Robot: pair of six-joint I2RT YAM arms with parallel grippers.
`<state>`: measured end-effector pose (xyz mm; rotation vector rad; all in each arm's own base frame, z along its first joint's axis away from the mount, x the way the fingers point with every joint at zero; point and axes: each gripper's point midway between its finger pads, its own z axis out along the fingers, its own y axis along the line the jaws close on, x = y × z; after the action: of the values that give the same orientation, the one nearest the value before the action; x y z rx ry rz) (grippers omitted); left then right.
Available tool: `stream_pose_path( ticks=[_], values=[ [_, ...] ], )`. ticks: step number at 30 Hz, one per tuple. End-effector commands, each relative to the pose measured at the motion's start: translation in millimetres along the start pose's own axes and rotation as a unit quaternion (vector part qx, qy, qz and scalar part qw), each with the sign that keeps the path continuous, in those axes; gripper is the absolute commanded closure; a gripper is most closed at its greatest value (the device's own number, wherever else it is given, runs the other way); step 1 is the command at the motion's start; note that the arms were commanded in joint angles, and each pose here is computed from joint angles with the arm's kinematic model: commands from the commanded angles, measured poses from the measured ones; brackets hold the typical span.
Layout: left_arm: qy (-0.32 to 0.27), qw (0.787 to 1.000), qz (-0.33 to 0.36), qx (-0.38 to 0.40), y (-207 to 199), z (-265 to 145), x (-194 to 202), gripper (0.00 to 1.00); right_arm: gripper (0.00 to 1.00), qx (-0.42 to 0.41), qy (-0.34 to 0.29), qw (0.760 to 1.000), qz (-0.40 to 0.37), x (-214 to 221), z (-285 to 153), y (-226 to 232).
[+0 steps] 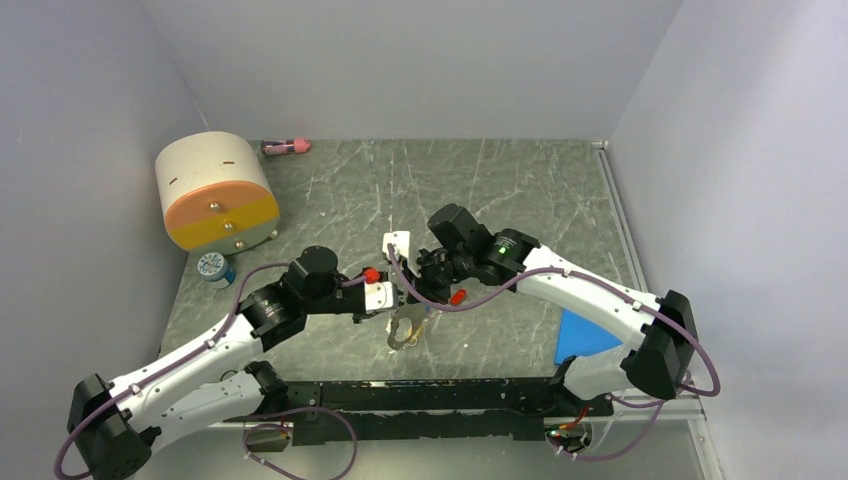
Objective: Put the keys on the keyring
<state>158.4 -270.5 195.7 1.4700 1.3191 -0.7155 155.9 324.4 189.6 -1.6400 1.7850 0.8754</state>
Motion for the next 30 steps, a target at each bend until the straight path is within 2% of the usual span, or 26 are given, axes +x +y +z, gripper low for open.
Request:
stream_pose_path(
  ticks=[1,6,13,22,30],
  values=[
    [-0.006,1.000,0.003,-0.026,9.4,-8.2,-13.3,0.69,1.00,0.014,-0.026,0.999,-0.031,-21.4,-8.2,-5.6],
    [-0.014,0.999,0.005,-0.031,9.2,-12.4,-18.7,0.65,1.00,0.011,-0.028,0.999,-0.038,-20.6,-8.3,-4.2],
    [0.013,1.000,0.005,-0.010,6.5,-11.1,-13.6,0.67,1.00,0.006,-0.018,0.999,-0.041,-21.5,-10.3,-3.4],
    [-0.002,1.000,0.011,0.000,9.0,-2.7,-20.9,0.68,1.00,0.001,-0.027,0.999,-0.047,-26.0,-10.8,-1.9],
    [-0.009,1.000,0.011,0.010,5.9,3.5,-18.6,0.74,1.00,-0.001,-0.031,0.998,-0.046,-27.0,-9.8,-1.1]
  ],
)
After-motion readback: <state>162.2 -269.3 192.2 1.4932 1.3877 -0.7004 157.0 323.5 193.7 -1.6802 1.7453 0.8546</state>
